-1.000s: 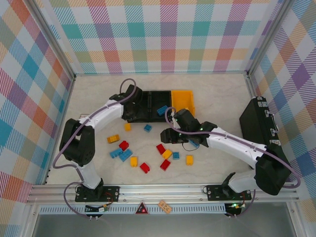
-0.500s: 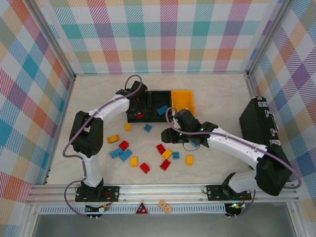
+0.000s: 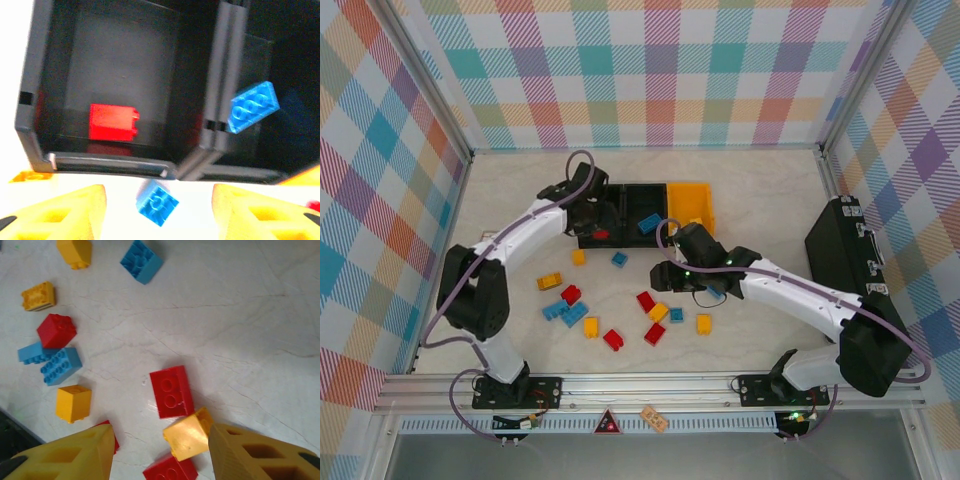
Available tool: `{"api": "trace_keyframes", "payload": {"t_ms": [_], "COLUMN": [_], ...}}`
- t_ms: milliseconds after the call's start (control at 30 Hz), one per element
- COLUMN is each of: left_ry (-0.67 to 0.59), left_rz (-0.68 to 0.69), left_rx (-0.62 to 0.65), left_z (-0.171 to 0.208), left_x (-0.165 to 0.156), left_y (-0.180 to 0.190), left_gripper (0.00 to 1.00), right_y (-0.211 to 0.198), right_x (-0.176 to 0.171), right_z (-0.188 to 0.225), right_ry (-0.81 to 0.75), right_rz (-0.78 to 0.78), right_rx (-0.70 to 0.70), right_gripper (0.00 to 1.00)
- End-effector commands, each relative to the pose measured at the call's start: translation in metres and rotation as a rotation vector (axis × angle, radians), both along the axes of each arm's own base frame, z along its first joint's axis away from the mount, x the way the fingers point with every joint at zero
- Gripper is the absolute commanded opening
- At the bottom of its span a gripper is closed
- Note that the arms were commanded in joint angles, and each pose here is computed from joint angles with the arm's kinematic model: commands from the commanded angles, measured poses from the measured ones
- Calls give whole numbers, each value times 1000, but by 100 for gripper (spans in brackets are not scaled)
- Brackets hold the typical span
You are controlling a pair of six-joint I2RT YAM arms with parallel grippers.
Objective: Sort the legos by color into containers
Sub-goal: Place the lego in the container, then pick up the lego from the bottom-center of the table.
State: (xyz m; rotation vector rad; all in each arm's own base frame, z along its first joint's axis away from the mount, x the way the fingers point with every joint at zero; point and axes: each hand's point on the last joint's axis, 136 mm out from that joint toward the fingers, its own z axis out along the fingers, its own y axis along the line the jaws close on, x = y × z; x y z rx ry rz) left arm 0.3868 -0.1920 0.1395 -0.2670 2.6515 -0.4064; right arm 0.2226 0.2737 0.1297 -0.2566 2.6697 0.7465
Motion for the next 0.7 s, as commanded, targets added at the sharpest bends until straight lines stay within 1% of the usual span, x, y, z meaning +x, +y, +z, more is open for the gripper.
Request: {"api": "trace_keyframes", "payload": {"t_ms": [0, 133, 200, 300, 433, 533, 667], "left_ry": [-13, -5, -3, 1, 15, 48, 80], "left_rz": [-160, -303, -353, -419, -485, -513, -517], "left_rx": [-133, -266, -295, -292, -266, -231, -208], "left_z": [11, 15, 16, 15, 5, -10, -25], "left_x": [-24, -57, -72, -95, -122, -137, -147], "left_y": [-31, -60, -70, -82, -94, -96, -97], "left_gripper": [58, 58, 58, 58, 59, 59, 59], "right_y": [-21, -44, -58, -79, -101, -108, -110], "right_x": [-2, -5, -8, -15, -27, -37, -48], "right_z": [-2, -12, -19, -29, -43, -56, -71], "right_ry": [13, 46, 65, 94, 141, 182, 235], "right_rz": [-69, -142, -178, -220, -263, -276, -281], "right_rx": [-67, -147, -203, -286, -358, -380, -382], "right_gripper": [54, 56, 57, 57, 58, 58, 59]}}
